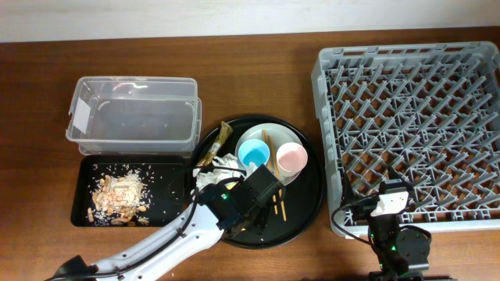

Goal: Sort waste into correct bins and load items into the dishwasher rack
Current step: 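Return the empty yellow bowl to the round tray, release, then grasp the crumpled white tissue with the left gripper, then carry the tissue into the clear plastic bin and release, then grasp the remaining tissue piece with the left gripper, then drop the tissue piece into the clear plastic bin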

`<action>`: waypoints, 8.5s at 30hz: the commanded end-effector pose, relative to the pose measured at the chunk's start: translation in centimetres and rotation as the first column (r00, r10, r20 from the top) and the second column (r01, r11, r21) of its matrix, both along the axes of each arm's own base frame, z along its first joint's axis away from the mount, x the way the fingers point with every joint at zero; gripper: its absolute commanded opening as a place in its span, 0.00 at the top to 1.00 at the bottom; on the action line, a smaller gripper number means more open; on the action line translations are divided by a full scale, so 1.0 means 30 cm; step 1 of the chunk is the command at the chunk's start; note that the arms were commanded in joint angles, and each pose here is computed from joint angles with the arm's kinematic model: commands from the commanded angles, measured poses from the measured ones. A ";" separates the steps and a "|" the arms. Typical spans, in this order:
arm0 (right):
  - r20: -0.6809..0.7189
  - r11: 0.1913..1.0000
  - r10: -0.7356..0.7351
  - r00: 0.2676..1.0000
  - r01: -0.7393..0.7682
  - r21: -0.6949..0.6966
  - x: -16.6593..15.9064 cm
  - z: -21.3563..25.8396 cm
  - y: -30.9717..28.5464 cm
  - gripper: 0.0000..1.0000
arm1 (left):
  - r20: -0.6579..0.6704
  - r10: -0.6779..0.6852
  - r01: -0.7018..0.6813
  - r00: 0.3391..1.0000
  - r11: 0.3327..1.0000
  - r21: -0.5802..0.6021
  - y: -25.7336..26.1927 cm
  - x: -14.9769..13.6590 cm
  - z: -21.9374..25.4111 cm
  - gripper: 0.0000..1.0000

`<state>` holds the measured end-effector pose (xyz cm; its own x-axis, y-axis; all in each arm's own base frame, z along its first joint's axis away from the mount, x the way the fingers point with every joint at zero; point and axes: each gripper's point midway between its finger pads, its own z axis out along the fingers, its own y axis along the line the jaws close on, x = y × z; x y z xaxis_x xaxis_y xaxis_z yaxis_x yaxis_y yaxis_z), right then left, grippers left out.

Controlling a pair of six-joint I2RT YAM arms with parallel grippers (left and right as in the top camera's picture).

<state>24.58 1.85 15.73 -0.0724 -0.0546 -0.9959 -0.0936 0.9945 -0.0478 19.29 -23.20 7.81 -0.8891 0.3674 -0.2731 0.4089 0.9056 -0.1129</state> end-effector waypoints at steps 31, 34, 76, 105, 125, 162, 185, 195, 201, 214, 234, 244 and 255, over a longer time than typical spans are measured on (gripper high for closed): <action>-0.006 1.000 -0.001 1.000 0.002 0.004 0.000 -0.008 0.000 0.01 | 0.092 -0.198 0.157 0.976 0.930 0.332 0.388 0.385 0.158 0.34; -0.006 1.000 -0.001 1.000 0.001 0.004 0.000 -0.008 0.001 0.01 | 0.024 -0.233 0.220 0.972 0.943 0.248 0.349 0.371 0.104 0.35; -0.006 1.000 -0.001 1.000 0.001 0.004 0.000 -0.008 0.001 0.01 | -0.164 -0.111 0.138 0.980 0.977 0.164 0.301 0.326 -0.249 0.77; -0.006 1.000 -0.001 1.000 0.002 0.004 0.000 -0.008 0.000 0.01 | 0.480 0.359 -0.492 0.800 0.851 0.184 0.601 0.597 0.369 0.95; -0.005 1.000 -0.001 1.000 0.002 0.004 0.000 -0.008 0.000 0.01 | 0.517 0.537 -0.596 0.667 0.800 -0.062 0.764 0.868 0.321 0.21; -0.006 1.000 -0.001 1.000 0.002 0.004 0.000 -0.008 0.000 0.01 | -0.026 0.341 -0.341 0.940 0.940 -0.026 0.268 0.340 -0.166 0.45; -0.006 1.000 -0.001 1.000 0.002 0.004 0.000 -0.008 0.000 0.01 | 0.019 0.344 -0.344 0.939 0.939 -0.007 0.277 0.355 -0.215 1.00; -0.006 1.000 -0.001 1.000 0.002 0.004 0.000 -0.008 0.000 0.01 | 0.242 0.374 -0.363 0.895 0.928 -0.089 0.324 0.414 0.201 1.00; -0.005 1.000 -0.001 1.000 0.002 0.004 0.000 -0.008 0.000 0.01 | 0.464 0.537 -0.549 0.704 0.827 -0.123 0.547 0.540 0.376 0.98; -0.006 1.000 -0.001 1.000 0.002 0.004 0.000 -0.008 0.000 0.01 | 0.438 0.618 -0.563 0.653 0.783 -0.265 0.756 0.859 0.205 0.24; -0.006 1.000 -0.001 1.000 0.002 0.004 0.000 -0.008 0.000 0.01 | 0.408 0.108 0.184 0.907 0.768 -0.613 0.326 0.713 0.448 0.64; -0.006 1.000 -0.001 1.000 0.002 0.004 0.000 -0.008 0.000 0.01 | 0.362 -0.022 0.234 0.932 0.800 -0.552 0.201 0.684 0.302 0.50; -0.006 1.000 -0.001 1.000 0.002 0.004 0.000 -0.008 0.000 0.01 | 0.307 -0.109 0.239 0.946 0.872 -0.427 0.111 0.671 0.119 0.45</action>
<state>24.58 1.85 15.73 -0.0723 -0.0550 -0.9959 -0.0937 0.9944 -0.0481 38.77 -19.74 13.10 -0.7061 0.2291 -0.6700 0.6205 0.6560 -0.4296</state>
